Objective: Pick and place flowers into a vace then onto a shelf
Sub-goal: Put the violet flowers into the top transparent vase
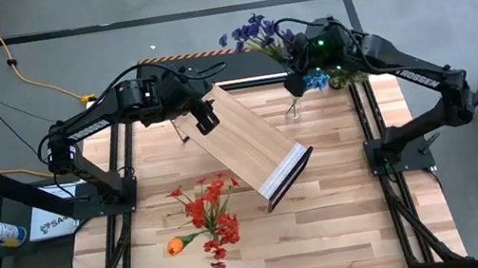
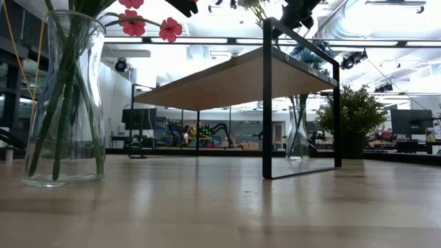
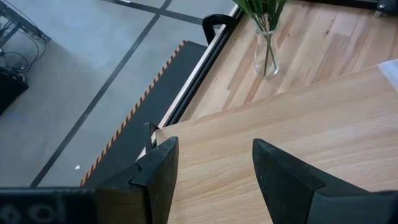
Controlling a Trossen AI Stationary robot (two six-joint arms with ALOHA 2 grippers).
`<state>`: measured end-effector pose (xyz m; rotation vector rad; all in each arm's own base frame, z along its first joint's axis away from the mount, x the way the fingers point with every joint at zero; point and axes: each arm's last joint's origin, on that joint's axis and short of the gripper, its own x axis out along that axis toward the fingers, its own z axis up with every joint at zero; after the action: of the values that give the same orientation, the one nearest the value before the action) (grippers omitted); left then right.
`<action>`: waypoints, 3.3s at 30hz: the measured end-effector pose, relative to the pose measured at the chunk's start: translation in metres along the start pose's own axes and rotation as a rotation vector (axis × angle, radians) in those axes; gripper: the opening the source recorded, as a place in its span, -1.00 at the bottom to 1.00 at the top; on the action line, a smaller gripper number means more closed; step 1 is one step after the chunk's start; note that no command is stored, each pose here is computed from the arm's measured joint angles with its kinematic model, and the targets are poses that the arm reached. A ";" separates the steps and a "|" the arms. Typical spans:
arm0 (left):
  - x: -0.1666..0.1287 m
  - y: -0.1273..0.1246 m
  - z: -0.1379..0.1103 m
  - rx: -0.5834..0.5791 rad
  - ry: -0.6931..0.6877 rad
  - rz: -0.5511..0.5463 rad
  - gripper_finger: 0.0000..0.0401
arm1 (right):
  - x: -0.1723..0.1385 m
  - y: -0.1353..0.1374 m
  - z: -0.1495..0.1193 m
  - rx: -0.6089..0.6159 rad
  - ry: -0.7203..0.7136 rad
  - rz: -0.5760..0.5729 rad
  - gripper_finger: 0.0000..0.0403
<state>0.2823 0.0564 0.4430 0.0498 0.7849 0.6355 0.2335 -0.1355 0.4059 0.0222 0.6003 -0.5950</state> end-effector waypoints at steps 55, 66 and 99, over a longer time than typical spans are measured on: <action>0.000 0.000 0.003 -0.056 -0.028 -0.003 0.18 | -0.113 0.011 -0.071 0.063 -0.697 0.283 -1.00; 0.000 0.000 0.003 -0.060 -0.028 -0.003 0.18 | -0.049 0.016 -0.054 -0.083 -0.565 0.092 -1.00; 0.000 0.000 0.004 -0.053 -0.034 0.006 0.18 | -0.019 -0.024 -0.063 -0.055 -0.310 0.073 -1.00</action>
<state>0.2847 0.0571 0.4455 0.0145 0.7345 0.6589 0.1756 -0.1340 0.3674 -0.0982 0.3131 -0.4984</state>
